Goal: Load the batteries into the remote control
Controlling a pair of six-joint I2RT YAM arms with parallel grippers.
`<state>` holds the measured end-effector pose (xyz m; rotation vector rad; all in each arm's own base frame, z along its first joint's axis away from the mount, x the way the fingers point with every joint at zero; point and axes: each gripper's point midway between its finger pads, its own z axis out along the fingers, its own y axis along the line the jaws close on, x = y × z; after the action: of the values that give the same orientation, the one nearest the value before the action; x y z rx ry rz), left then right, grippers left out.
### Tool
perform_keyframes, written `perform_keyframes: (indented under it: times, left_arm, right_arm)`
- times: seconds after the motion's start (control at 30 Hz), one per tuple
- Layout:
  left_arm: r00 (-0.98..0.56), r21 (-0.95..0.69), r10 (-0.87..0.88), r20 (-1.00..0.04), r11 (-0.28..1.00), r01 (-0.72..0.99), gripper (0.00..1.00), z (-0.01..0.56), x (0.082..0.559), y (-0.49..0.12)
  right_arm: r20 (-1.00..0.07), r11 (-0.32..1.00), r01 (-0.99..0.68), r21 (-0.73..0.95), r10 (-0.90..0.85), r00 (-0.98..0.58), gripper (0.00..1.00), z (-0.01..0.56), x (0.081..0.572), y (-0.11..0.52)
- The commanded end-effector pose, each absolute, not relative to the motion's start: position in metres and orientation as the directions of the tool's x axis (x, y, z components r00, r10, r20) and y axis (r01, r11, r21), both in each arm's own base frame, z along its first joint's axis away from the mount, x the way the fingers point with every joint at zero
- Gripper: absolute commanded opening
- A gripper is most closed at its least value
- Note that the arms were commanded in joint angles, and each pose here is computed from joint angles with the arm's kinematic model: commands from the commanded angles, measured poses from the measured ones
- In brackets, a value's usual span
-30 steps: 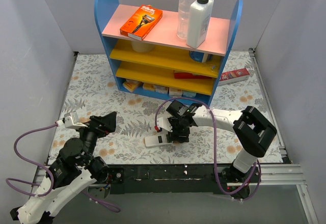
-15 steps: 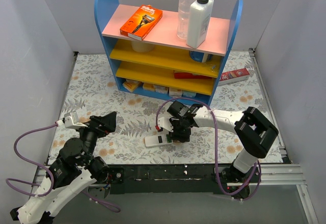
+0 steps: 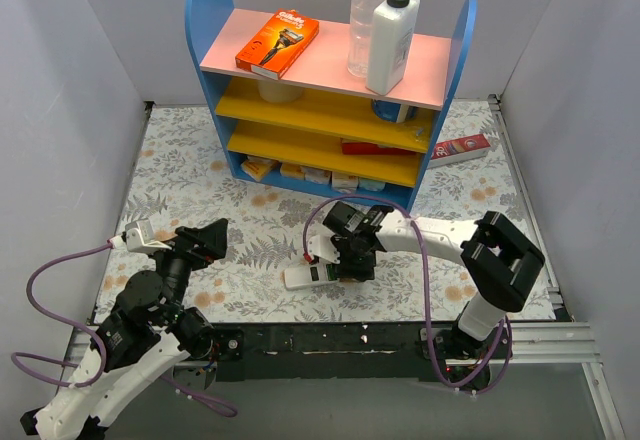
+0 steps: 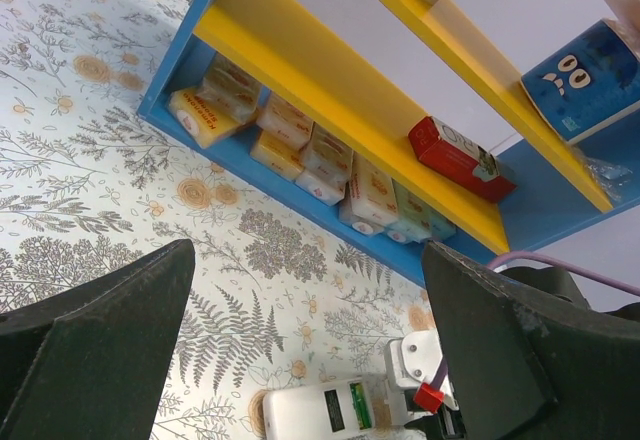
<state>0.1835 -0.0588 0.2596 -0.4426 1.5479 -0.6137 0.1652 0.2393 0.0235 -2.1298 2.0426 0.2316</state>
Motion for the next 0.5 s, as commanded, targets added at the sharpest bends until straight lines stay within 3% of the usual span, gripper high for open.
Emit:
perform_keyframes:
  times: [0.0, 0.47]
  left_arm:
    - [-0.071, -0.604, -0.600, -0.797, 0.794, 0.075, 0.98, 0.257, 0.187, -0.059]
    - [-0.045, -0.623, -0.622, -0.782, 0.778, 0.081, 0.98, 0.262, 0.184, -0.053]
  right_arm:
    - [-0.256, -0.056, -0.994, -0.098, -0.963, 0.080, 0.43, 0.056, 0.175, 0.255]
    - [-0.269, -0.142, -0.983, -0.119, -0.948, 0.170, 0.43, 0.069, 0.171, 0.289]
